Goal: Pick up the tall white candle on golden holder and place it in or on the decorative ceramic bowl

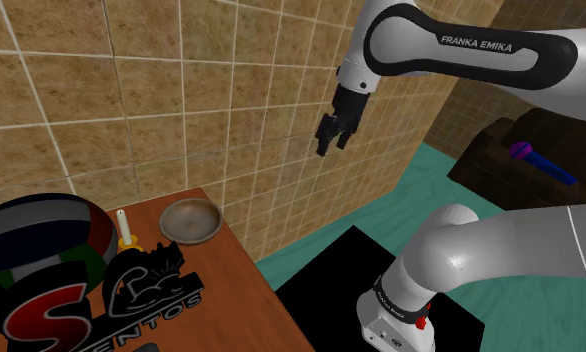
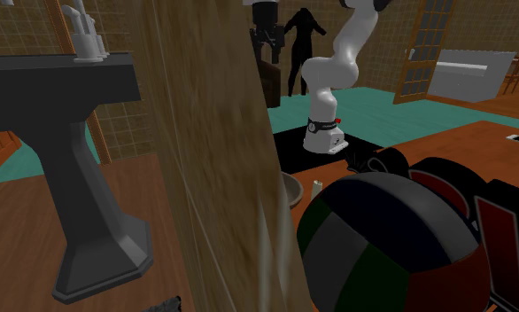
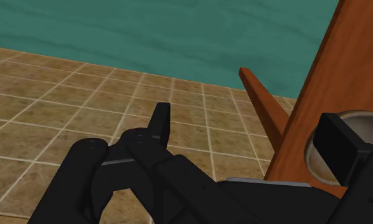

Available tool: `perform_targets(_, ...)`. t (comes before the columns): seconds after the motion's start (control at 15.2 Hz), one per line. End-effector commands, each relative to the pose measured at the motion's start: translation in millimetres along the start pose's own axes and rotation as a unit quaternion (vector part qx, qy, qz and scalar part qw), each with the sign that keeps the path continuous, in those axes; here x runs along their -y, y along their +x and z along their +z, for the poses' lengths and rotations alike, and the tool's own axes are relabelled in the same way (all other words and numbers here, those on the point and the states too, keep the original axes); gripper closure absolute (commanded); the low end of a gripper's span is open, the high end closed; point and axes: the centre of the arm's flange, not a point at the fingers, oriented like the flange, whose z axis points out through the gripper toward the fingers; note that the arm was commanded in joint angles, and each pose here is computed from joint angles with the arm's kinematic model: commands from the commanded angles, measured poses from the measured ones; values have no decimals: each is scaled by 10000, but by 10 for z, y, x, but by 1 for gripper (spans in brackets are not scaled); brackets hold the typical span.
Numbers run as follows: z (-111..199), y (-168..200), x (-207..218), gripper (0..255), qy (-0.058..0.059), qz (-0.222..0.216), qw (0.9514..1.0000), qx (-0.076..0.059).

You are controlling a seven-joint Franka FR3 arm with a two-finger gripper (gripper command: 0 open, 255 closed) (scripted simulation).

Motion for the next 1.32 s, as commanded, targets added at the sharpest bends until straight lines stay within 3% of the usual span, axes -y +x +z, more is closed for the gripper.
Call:
perform_targets(0.0,0,0,0,0,0,0,10000,0)
perform_targets(0.26,256,269,339,0,-66,-524,9984,-200)
perform_targets(0.59,567,568,796,0,-148,-1176,9919,-448)
perform_targets(0.92,873,820,1284,0,-230,-1822,9805,-694)
perform_targets(1.25,1176,1022,1797,0,-311,-2459,9643,-937)
